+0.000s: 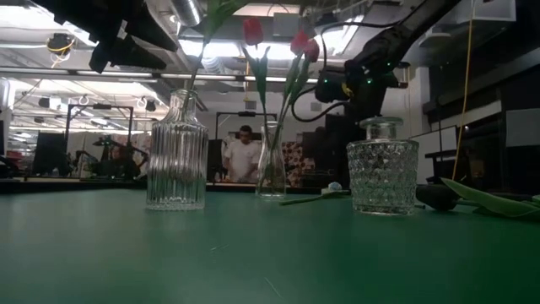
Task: Sort flowers into vase by color
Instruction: Put the top white tulip into the bottom left transparent vase
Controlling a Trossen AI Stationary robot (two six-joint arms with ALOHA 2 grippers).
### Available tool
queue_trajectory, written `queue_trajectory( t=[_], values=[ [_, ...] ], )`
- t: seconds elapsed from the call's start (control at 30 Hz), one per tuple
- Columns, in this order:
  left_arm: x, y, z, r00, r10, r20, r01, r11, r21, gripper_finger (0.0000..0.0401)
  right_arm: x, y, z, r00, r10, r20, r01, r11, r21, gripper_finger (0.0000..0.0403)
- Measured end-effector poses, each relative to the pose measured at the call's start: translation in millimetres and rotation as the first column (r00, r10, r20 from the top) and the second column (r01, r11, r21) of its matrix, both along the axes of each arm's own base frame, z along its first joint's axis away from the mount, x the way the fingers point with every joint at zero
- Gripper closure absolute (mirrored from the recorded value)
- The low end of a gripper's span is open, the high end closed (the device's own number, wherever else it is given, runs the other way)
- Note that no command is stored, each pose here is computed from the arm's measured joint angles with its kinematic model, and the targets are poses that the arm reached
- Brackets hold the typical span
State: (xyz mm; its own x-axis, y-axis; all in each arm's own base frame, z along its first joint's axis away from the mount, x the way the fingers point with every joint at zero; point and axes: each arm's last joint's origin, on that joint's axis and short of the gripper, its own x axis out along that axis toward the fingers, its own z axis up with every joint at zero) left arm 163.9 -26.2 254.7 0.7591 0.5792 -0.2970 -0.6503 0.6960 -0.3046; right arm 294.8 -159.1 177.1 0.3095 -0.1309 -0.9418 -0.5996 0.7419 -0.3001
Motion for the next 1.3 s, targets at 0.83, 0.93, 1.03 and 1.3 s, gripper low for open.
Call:
queue_trajectory(
  t=[0.83,0.93,1.03,1.3],
  values=[
    [0,0,-1,1.0,0.004,0.0,-0.004,1.0,-0.007,0.0184,13,-26,-21,0.991,0.046,0.129,-0.045,0.999,-0.011,0.0252],
    [-1,0,-2,1.0,0.008,-0.008,-0.008,1.0,-0.011,0.0184,14,-26,-26,0.991,0.055,0.121,-0.054,0.998,-0.011,0.0252],
    [-1,0,-3,1.0,0.015,-0.006,-0.016,1.0,-0.025,0.0184,14,-27,-31,0.992,0.068,0.104,-0.067,0.998,-0.017,0.0252],
    [-2,1,-4,1.0,0.031,0.005,-0.031,0.998,-0.056,0.0184,15,-28,-36,0.995,0.051,0.083,-0.05,0.999,-0.018,0.026]
  ],
)
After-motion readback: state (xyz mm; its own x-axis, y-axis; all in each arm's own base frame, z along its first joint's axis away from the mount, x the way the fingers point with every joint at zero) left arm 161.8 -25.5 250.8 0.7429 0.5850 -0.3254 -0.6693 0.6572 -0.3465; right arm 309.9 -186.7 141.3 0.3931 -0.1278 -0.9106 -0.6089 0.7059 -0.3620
